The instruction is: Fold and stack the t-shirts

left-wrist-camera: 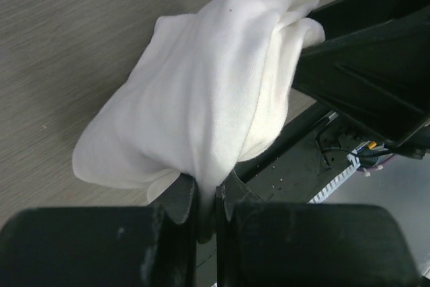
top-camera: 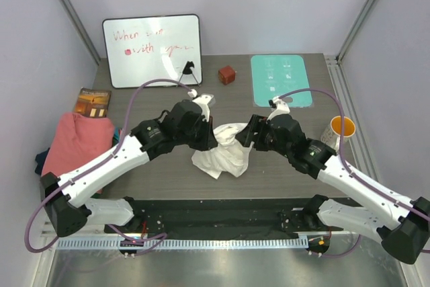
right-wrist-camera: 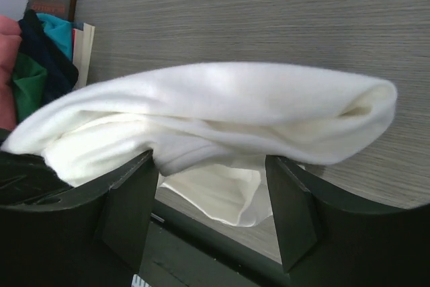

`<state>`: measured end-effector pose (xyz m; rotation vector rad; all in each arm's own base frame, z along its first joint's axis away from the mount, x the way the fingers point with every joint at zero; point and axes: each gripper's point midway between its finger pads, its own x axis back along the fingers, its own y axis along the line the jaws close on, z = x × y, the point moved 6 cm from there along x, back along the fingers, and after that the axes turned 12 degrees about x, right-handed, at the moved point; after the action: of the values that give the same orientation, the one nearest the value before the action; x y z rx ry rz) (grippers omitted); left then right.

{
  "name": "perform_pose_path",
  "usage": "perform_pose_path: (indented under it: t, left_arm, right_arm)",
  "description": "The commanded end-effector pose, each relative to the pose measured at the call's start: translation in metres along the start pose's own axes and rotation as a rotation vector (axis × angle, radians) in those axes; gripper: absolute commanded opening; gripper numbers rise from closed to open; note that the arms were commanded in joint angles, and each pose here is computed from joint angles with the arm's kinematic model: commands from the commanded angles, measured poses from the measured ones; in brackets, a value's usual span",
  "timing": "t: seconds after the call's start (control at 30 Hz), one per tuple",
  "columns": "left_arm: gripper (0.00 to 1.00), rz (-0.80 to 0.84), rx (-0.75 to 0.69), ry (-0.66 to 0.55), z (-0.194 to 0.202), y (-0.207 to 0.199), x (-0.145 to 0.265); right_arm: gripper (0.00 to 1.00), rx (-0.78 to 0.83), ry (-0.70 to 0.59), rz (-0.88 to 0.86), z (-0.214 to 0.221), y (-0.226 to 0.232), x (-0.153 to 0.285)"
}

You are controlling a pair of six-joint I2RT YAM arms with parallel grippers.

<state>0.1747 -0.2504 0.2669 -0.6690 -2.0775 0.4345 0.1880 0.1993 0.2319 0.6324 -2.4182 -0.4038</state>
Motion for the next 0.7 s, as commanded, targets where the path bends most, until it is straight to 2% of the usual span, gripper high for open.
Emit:
perform_pose_path:
  t: [0.0,0.07,0.1,0.2,0.27,0.3,0.33,0.43,0.53,0.6,0.67]
  left_arm:
    - [0.0,0.1,-0.003,-0.025,0.005,-0.002,-0.004]
    - [0.0,0.075,0.01,-0.015,0.011,0.004,-0.012]
    - [0.06,0.045,0.012,0.012,0.018,0.012,-0.02]
    - [0.55,-0.057,0.05,0.05,0.037,0.036,-0.039]
    - [0.6,-0.111,0.075,0.034,0.044,0.05,-0.052]
    - [0.69,-0.147,0.112,0.026,0.053,0.062,-0.06]
    - [0.74,-0.171,0.125,0.02,0.058,0.068,-0.063]
    - [0.75,-0.225,0.177,0.005,0.069,0.084,-0.071]
    - [0.75,-0.292,0.212,-0.047,0.074,0.099,-0.073]
    - [0.78,-0.355,0.209,-0.104,0.072,0.11,-0.068]
    - [0.8,-0.39,0.209,-0.144,0.067,0.113,-0.063]
  right_arm:
    - [0.7,0.025,-0.018,0.083,0.0,-0.01,-0.004]
    - [0.7,0.026,0.018,0.076,0.01,-0.012,-0.012]
    - [0.7,0.025,0.034,0.072,0.014,-0.012,-0.016]
    - [0.71,0.026,0.112,0.056,0.029,-0.012,-0.028]
    - [0.7,0.026,0.129,0.052,0.034,-0.013,-0.029]
    - [0.7,0.025,0.115,0.047,0.032,-0.013,-0.026]
    - [0.7,0.03,0.105,0.032,0.03,-0.011,-0.023]
    - [0.59,0.062,0.082,-0.029,0.029,-0.007,-0.012]
    - [0.61,0.134,0.151,-0.038,0.041,-0.008,-0.014]
    - [0.66,0.164,0.191,-0.033,0.051,-0.011,-0.015]
    - [0.67,0.157,0.226,-0.076,0.06,-0.008,-0.016]
